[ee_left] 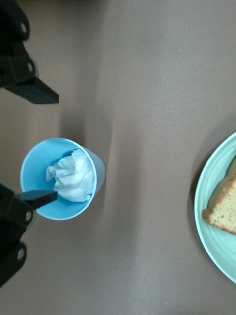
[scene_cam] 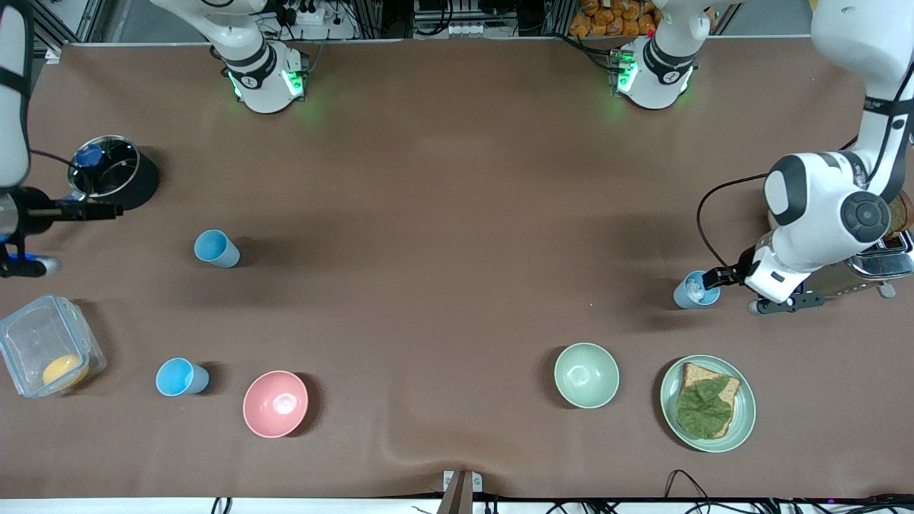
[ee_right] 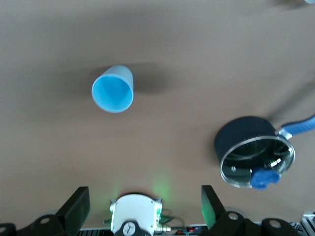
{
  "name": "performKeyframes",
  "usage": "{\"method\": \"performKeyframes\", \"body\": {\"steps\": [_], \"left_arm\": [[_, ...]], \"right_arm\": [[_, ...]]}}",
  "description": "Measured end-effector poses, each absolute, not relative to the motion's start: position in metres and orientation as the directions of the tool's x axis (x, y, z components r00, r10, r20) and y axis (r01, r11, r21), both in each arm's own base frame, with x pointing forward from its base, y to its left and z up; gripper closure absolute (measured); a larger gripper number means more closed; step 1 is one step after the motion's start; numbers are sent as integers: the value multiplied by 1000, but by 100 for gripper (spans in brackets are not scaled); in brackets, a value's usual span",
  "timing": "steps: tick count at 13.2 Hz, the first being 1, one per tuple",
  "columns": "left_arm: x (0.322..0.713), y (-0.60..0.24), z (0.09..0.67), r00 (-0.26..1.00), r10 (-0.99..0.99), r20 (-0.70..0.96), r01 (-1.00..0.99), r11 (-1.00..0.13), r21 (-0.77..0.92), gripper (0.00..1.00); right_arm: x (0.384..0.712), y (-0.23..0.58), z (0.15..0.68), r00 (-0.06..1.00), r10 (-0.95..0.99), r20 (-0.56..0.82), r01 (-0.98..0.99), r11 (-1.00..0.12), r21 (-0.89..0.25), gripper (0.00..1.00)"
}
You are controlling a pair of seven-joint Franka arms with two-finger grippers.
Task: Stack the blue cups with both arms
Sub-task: 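Grasp the tissue cup with the left gripper while the right gripper reaches the blue cup, then grasp the blue cup with the right gripper while the left gripper lifts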
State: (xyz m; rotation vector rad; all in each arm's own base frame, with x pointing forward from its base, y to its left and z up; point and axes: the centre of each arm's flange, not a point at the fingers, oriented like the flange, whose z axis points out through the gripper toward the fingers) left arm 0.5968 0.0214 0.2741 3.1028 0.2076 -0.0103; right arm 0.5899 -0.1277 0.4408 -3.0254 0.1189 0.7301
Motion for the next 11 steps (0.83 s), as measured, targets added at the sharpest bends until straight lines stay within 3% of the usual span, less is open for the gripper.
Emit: {"method": "performKeyframes", "body": {"steps": [1, 5, 6, 10, 11], "left_arm": [[597, 21, 268, 991, 133, -9, 133, -991, 32, 33], [599, 22, 247, 991, 135, -8, 136, -990, 37, 36], [599, 21, 242, 991, 135, -11, 136, -990, 37, 44], [599, 16, 239, 992, 127, -14, 128, -991, 40, 93], [601, 13, 241, 992, 123, -8, 123, -991, 42, 97]], "right_arm": [[599, -127, 421, 891, -64, -449, -75, -997, -6, 0], [617, -122, 350, 873, -50, -485, -59, -998, -2, 0], [619, -113, 342, 874, -37, -484, -45, -999, -4, 0], [616, -92, 276, 919, -5, -395, -2, -1000, 10, 0], [608, -100, 258, 921, -10, -390, -7, -1000, 9, 0]]}}
